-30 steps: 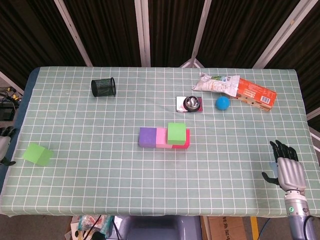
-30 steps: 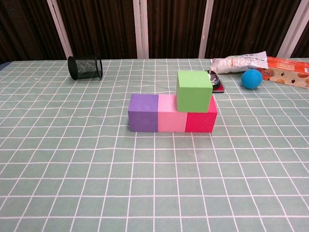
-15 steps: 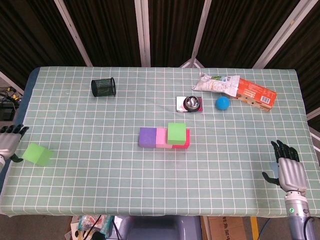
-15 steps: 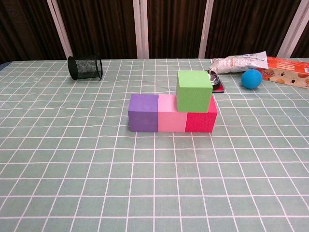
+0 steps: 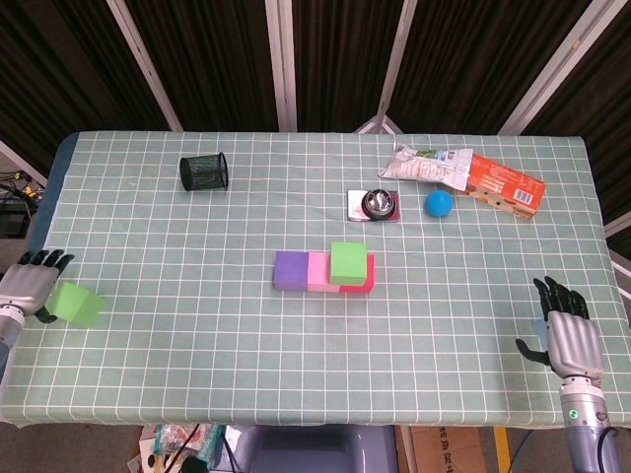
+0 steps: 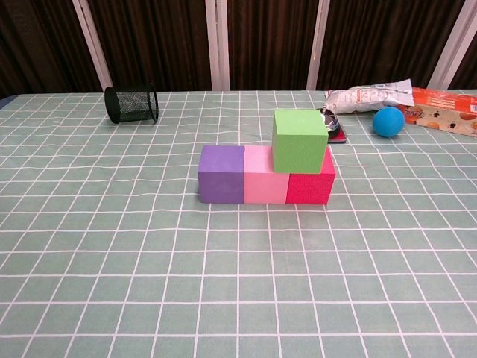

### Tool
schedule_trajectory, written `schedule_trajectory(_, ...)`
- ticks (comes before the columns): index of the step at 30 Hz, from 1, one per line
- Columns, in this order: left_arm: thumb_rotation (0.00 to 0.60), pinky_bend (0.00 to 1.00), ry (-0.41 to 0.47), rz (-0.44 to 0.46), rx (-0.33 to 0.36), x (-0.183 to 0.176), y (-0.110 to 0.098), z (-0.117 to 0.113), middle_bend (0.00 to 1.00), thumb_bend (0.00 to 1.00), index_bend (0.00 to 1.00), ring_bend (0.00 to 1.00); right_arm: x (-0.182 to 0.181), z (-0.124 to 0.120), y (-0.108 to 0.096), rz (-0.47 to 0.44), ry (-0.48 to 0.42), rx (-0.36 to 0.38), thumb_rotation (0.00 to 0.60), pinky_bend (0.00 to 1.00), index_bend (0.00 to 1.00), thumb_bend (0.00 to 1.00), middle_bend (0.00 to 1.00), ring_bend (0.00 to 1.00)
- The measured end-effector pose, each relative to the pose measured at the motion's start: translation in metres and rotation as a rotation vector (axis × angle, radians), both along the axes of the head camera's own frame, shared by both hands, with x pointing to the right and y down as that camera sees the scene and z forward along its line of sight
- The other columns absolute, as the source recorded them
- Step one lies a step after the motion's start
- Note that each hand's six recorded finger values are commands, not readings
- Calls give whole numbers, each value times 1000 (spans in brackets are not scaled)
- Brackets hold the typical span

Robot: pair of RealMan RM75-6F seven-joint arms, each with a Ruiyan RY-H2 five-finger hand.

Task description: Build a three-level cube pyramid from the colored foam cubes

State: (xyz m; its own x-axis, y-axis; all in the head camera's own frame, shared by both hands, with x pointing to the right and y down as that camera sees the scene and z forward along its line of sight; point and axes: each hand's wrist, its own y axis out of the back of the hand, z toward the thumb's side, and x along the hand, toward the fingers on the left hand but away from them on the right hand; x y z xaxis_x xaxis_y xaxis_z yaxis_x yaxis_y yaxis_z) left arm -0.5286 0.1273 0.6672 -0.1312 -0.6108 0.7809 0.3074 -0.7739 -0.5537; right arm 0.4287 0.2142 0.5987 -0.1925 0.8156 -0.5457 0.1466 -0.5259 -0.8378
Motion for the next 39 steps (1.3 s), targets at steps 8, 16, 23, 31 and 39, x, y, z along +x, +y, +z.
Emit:
schedule_trajectory(8, 600, 0, 33, -11, 22, 9, -3, 4, 11, 7, 0, 0, 0, 0, 0, 7, -7, 0, 600, 25, 0, 253, 0, 0)
schedule_trajectory(16, 600, 0, 77, -12, 39, 26, -9, 9, 46, 10, 0, 0, 0, 0, 0, 13, -11, 0, 600, 25, 0, 254, 0, 0)
schedule_trajectory(23, 600, 0, 106, -8, 27, 35, -7, 13, 234, 32, 0, 0, 1, 0, 1, 18, -11, -1, 600, 25, 0, 253, 0, 0)
schedule_trajectory(31, 600, 0, 118, -13, 30, 37, -3, 17, 288, 111, 0, 0, 0, 1, 1, 17, -13, -6, 600, 24, 0, 253, 0, 0)
schedule_trajectory(39, 600, 9, 161, -10, 48, 48, -2, 17, 397, 330, 0, 43, 1, 1, 2, 21, -13, -12, 600, 25, 0, 252, 0, 0)
